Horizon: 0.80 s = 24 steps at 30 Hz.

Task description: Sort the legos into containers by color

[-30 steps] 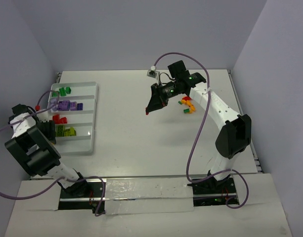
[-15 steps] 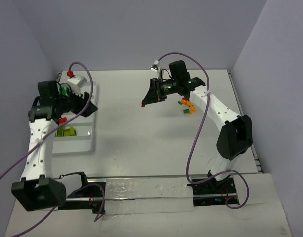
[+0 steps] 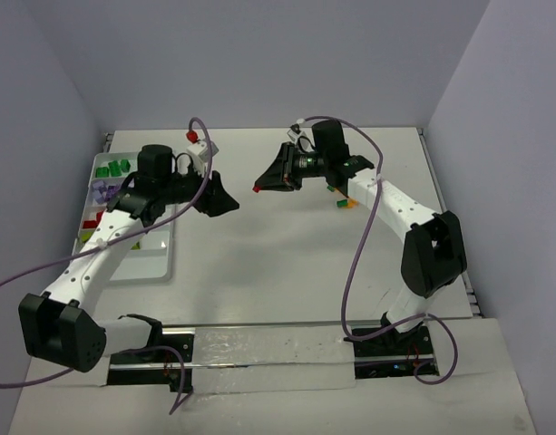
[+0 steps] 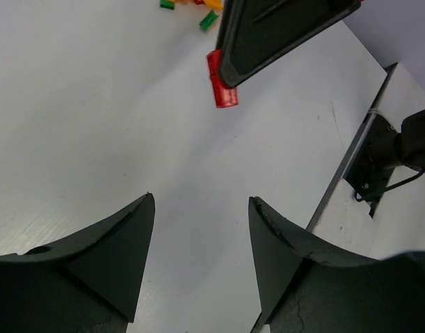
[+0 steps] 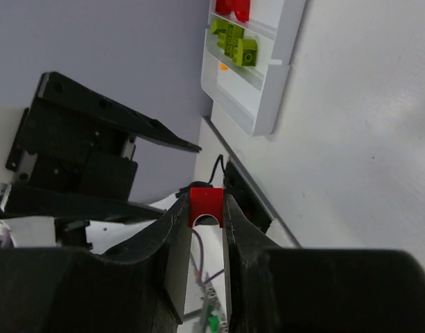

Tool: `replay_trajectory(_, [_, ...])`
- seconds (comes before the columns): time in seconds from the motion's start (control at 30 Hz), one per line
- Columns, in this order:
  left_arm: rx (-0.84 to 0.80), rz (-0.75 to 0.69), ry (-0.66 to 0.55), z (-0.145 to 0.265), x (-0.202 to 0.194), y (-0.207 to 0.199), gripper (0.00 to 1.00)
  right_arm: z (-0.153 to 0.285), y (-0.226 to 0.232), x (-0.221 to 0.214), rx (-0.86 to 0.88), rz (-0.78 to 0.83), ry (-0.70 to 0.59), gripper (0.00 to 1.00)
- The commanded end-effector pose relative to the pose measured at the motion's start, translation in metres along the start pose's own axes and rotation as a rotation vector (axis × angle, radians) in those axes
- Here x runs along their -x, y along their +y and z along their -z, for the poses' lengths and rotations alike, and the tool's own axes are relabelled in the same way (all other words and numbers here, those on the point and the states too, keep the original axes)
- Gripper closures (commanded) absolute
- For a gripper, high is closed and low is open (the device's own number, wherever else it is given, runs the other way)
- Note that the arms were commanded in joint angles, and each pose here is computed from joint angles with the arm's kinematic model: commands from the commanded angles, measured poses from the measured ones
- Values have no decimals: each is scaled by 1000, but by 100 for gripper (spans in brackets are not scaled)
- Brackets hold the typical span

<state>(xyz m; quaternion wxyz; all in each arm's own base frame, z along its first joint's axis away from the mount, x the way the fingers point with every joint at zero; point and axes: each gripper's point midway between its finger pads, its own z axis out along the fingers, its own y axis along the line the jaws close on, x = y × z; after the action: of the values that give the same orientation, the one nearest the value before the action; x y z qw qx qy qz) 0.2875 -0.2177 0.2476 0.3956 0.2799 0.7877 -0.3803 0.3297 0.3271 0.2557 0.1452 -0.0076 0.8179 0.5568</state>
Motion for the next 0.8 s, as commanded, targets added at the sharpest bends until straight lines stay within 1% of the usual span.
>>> replay_trajectory(0.0, [-53, -41, -71, -9, 35, -20, 34, 11, 29, 2, 84, -79, -41, 100])
replay_trajectory(0.3, [-58, -48, -58, -29, 46, -21, 38, 8, 30, -9, 118, -121, 3, 100])
replay_trajectory(0.53, [-68, -43, -10, -46, 40, -20, 41, 8, 33, -13, 124, -114, 16, 100])
replay_trajectory(0.63, [-67, -45, -8, -49, 40, -19, 45, 8, 38, -13, 146, -92, 14, 100])
replay_trajectory(0.77, [-62, -50, -15, -52, 45, -19, 55, 6, 38, -16, 150, -87, 24, 100])
